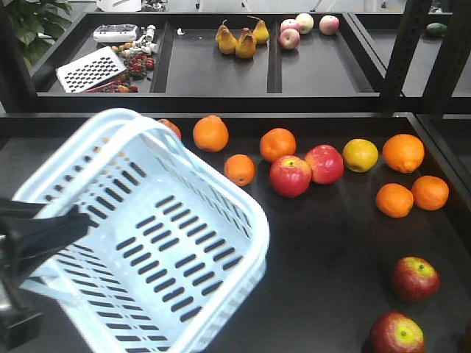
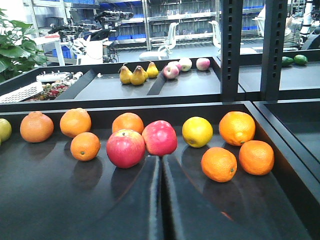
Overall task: Pick three apples into basket with both arms
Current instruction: 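Lower the light-blue basket onto the table with the left gripper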
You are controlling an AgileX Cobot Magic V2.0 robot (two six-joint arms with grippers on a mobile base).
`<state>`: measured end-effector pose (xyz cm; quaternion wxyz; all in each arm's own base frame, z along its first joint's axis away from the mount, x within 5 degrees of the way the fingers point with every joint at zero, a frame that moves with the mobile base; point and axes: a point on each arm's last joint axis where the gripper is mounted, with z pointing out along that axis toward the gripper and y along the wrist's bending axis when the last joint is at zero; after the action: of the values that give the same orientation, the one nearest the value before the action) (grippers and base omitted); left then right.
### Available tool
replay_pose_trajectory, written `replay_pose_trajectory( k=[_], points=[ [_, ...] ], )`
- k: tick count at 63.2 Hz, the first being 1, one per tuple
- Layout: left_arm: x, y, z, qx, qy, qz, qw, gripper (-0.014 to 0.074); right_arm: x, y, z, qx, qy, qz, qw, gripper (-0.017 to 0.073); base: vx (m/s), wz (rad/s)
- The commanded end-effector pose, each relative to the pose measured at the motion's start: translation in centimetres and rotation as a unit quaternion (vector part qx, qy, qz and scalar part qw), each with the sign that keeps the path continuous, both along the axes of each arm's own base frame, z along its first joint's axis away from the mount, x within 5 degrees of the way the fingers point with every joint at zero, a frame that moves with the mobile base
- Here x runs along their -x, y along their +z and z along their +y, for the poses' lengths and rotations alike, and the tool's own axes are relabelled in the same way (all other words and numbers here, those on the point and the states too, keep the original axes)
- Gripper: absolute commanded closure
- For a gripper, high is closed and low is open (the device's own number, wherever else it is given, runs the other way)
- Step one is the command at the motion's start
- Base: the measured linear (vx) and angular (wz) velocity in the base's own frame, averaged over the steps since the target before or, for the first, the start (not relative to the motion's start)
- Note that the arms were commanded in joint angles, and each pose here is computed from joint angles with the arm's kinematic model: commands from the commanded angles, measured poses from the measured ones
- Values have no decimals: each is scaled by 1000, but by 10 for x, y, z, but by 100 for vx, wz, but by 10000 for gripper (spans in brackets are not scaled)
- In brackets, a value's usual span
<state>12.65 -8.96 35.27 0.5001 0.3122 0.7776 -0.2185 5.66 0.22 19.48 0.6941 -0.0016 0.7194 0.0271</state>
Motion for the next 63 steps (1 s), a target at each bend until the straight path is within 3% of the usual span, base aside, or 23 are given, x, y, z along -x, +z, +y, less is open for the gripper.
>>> replay_pose_trajectory(
  k=[1, 19, 29, 37, 63],
  points=[
    [-17, 19, -13, 18, -29, -31, 999, 600, 0, 2, 0, 6, -2, -34, 999, 564, 0, 0],
    [-63, 20, -48, -20, -138, -19, 990, 600, 0, 2, 0, 6, -2, -34, 999, 564, 0, 0],
    [-90, 20, -67, -52, -209, -1, 977, 600, 0, 2, 0, 6, -2, -34, 999, 564, 0, 0],
    [-114, 24, -83, -61, -259, 17, 964, 600, 0, 2, 0, 6, -2, -34, 999, 564, 0, 0],
    [-184, 7, -117, -69, -286, 42, 955, 600, 0, 2, 0, 6, -2, -34, 999, 564, 0, 0]
  ],
)
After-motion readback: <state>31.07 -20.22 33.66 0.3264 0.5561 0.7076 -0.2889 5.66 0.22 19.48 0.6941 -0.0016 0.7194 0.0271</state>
